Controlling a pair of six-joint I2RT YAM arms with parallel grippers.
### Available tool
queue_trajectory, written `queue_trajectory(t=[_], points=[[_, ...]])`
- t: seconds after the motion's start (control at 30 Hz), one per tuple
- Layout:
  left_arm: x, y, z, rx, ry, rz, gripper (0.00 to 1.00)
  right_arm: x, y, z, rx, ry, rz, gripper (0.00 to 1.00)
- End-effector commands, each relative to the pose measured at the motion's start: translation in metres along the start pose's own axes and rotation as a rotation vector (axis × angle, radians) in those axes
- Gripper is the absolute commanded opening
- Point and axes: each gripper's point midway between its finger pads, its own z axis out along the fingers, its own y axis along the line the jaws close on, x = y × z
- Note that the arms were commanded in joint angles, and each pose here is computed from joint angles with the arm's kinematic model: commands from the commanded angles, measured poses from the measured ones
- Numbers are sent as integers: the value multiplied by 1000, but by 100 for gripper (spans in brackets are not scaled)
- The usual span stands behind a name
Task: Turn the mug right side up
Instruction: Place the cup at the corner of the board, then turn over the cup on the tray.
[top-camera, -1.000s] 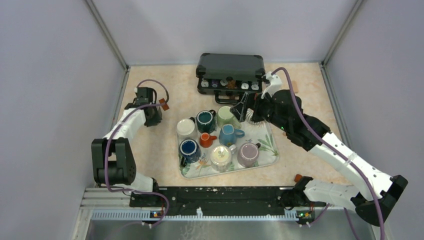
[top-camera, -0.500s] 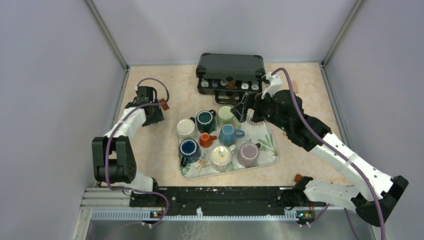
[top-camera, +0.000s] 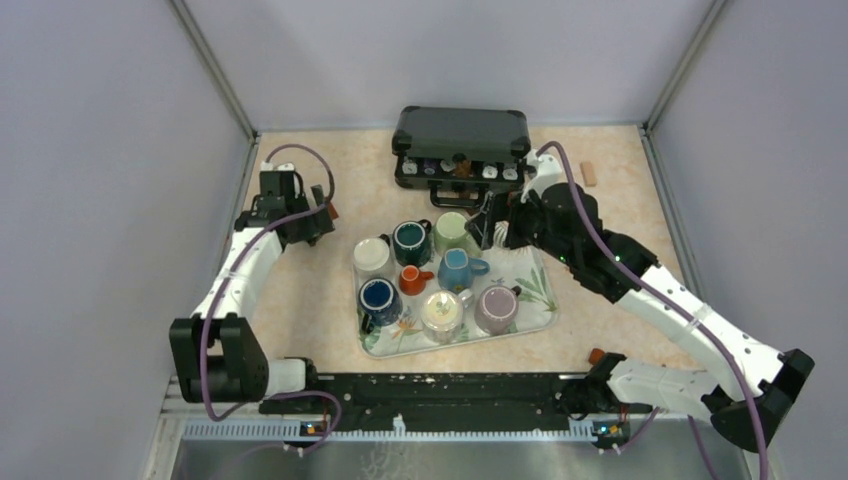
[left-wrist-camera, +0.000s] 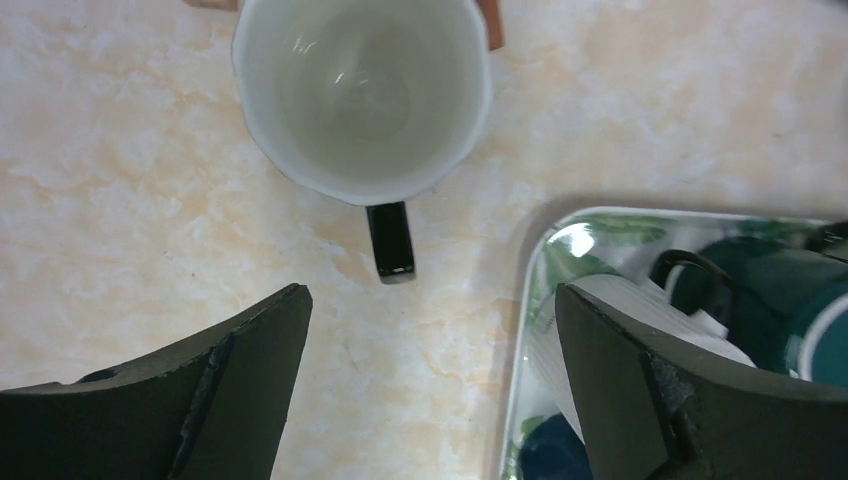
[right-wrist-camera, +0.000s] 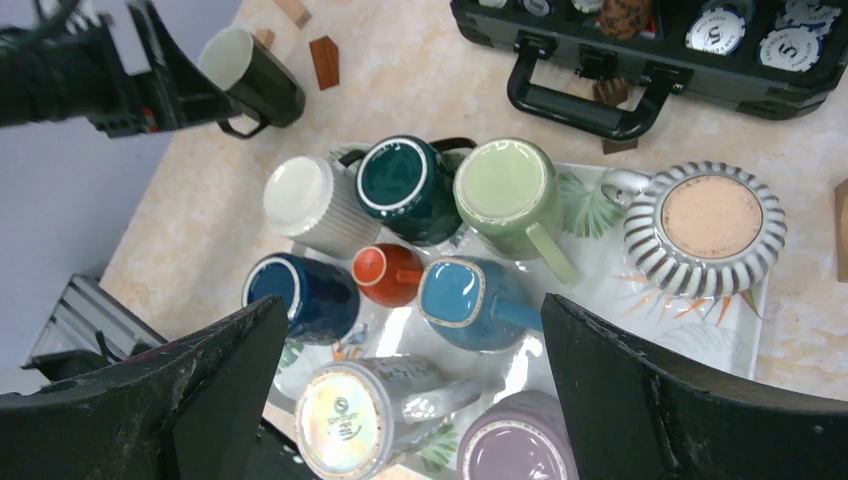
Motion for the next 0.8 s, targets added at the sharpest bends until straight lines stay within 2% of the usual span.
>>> queue_trajectory(t=[0.0,0.2,0.4,0.5,0.77], points=[[-25,-27,-38,170,-95,20,99,22,-1,3,-12,70,-53,99],[-34,-54,-73,322,-141,63,99,61,-21,2,24,150,-68,99],[-23,-110,-102,485,-141,169,99,103,-38,-1,51,234,-53,99],[-15,-136,-112,554,-130,217,99,111,-48,4,91,250,-70,99],[8,-180,-129,685,-92,270,99,109,-34,43,-1,257,-215,99]])
